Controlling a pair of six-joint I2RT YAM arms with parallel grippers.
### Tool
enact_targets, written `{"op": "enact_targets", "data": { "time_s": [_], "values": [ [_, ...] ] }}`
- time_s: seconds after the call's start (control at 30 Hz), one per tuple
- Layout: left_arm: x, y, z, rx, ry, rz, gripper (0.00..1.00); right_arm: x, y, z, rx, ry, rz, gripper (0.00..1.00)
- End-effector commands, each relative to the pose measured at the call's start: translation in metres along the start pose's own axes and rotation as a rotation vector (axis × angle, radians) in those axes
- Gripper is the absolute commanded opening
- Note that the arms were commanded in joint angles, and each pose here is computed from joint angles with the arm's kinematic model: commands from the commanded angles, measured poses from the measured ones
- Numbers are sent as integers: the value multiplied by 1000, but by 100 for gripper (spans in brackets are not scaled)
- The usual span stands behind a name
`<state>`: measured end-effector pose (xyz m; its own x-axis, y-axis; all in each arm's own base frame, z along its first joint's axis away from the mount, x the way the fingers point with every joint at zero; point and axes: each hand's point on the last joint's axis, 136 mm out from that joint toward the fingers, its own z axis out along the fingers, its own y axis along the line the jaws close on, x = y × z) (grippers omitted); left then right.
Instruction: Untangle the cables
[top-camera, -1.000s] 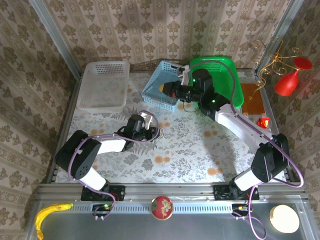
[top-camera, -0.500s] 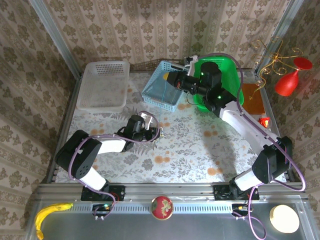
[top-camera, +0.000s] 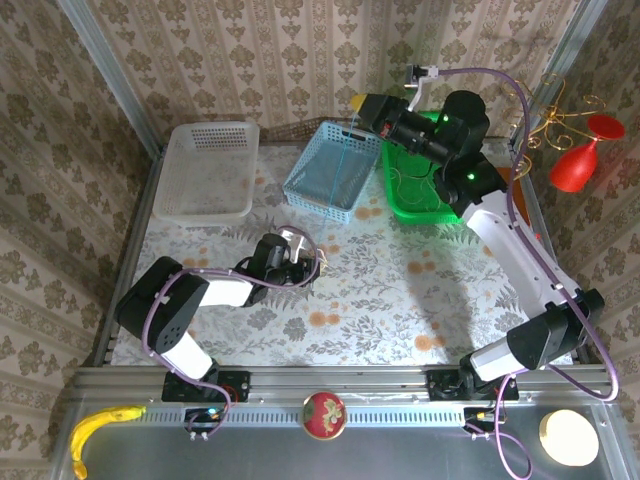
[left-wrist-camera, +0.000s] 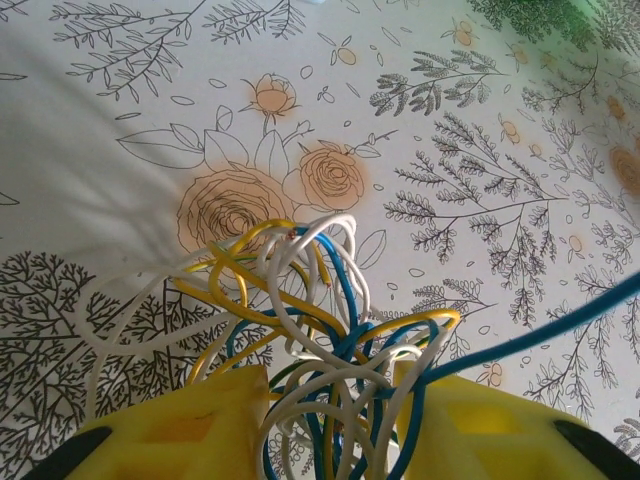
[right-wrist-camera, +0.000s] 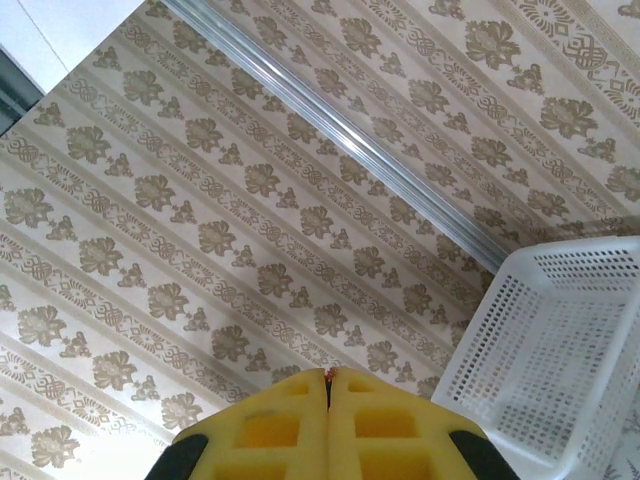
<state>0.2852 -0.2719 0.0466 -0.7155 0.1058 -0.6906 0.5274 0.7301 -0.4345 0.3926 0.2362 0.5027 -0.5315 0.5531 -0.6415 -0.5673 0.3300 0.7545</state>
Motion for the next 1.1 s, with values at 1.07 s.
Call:
{"op": "enact_targets", "data": {
  "time_s": [1.07],
  "values": [
    [-3,-17,-21,52,-1,4,67,-44,36,-30,-58,-123,-94,0]
  ]
}}
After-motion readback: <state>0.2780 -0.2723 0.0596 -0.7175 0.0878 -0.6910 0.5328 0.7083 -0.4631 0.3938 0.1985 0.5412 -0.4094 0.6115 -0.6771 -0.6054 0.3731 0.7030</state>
